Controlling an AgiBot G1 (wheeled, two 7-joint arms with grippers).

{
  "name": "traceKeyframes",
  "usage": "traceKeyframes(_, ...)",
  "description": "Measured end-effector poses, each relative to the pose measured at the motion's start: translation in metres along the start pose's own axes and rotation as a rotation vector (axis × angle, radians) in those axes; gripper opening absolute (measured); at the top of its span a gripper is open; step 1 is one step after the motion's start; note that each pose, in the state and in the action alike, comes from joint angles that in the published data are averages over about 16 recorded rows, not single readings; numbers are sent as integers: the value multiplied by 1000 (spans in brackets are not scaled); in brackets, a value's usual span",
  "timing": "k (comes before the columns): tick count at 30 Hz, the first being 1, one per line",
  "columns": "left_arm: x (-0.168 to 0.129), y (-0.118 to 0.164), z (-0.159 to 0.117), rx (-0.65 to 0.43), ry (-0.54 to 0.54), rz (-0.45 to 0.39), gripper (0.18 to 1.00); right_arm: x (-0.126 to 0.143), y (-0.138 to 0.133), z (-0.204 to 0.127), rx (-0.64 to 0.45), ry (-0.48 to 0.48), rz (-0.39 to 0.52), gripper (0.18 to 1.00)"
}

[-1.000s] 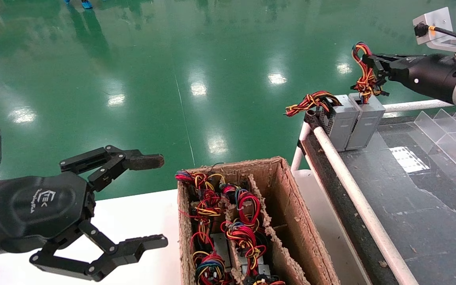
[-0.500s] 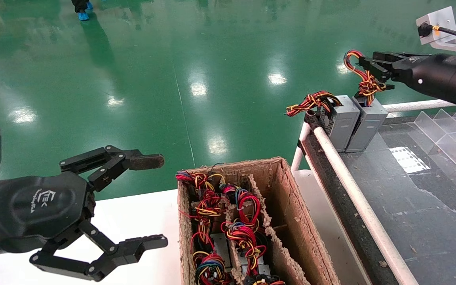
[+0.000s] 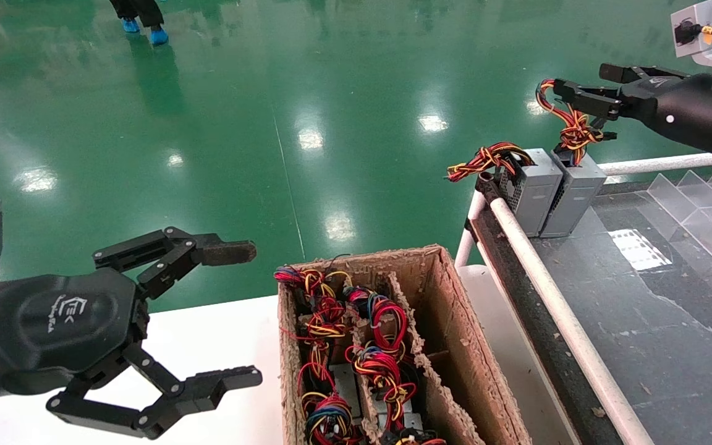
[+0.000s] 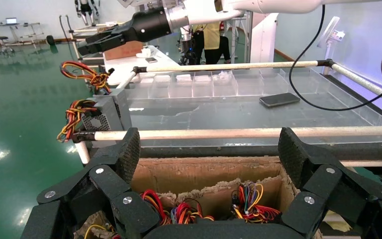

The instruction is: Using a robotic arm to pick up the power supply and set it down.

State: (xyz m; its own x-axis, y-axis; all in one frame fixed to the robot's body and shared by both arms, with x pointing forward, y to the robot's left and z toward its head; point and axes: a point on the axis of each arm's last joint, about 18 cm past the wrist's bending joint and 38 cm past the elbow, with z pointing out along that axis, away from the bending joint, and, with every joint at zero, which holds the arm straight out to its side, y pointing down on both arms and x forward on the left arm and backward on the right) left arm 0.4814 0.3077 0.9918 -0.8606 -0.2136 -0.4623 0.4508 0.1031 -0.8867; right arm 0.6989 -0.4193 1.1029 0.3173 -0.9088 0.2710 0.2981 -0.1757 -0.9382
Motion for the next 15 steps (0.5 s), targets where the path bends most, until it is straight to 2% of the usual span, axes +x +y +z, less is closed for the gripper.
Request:
traceKeyframes(7, 0, 0, 0, 0, 0, 0, 1001, -13, 0, -9, 55, -79, 0, 800)
traceKeyframes(15, 0, 0, 0, 0, 0, 0, 1001, -34, 0, -25, 111, -189, -7, 917)
